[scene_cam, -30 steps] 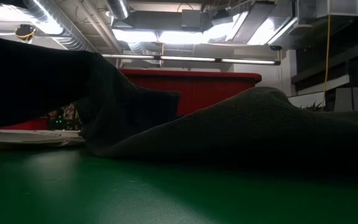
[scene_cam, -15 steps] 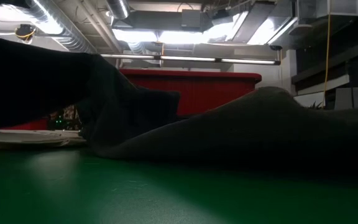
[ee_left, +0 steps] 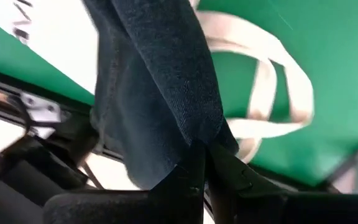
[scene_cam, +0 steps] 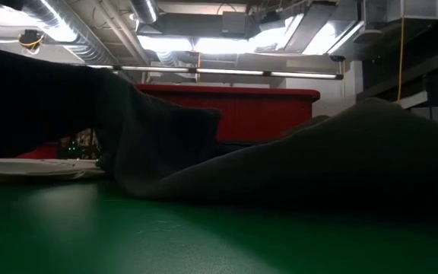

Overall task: Fold laundry
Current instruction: Fold the dark blue pants

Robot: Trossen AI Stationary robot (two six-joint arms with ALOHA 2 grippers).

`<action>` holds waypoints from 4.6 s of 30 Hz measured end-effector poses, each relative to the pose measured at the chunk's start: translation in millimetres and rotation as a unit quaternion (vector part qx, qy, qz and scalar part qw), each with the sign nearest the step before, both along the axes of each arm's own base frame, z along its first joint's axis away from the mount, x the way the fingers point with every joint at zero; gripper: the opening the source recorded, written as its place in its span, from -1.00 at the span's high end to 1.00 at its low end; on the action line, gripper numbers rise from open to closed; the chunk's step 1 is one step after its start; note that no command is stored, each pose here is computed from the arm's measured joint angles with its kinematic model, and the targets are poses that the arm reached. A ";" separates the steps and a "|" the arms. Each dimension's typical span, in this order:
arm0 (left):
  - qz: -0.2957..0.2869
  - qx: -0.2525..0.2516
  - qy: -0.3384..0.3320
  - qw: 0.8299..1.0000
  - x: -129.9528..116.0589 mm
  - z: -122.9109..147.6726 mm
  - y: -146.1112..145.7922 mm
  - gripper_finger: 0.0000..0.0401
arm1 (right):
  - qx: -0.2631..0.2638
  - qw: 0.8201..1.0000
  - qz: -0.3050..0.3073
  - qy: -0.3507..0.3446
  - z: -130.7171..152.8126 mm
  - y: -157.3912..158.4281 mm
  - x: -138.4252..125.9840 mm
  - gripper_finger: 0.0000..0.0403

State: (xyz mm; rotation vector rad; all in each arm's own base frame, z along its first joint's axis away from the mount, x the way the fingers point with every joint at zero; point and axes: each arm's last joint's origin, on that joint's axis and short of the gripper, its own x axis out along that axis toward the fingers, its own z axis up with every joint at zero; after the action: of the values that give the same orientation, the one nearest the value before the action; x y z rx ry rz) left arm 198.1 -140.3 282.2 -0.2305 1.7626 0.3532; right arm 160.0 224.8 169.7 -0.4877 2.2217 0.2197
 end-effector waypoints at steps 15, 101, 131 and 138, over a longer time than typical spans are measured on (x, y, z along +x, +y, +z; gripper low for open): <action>0.051 -0.102 0.083 0.990 -7.4 1.7 -11.1 1.00 | 0.034 0.999 -0.013 0.034 0.7 1.8 -1.4 0.97; 0.176 0.000 -0.028 0.984 -78.2 33.5 -66.2 0.41 | 0.061 0.950 0.203 -0.231 102.5 -90.0 88.4 0.22; -0.003 0.037 -0.361 0.932 40.5 39.4 35.0 0.46 | 0.202 0.808 0.161 -0.530 56.8 -188.8 103.7 0.22; -0.020 -0.007 -0.359 0.933 58.1 16.2 58.1 0.46 | 0.255 0.788 0.178 -0.531 49.1 -207.1 114.2 0.22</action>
State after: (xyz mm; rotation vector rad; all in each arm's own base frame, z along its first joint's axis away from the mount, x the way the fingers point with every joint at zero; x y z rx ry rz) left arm 256.2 -82.2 298.4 -0.2884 1.0435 0.1882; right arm 274.1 17.8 218.8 -0.5331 0.8897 0.5631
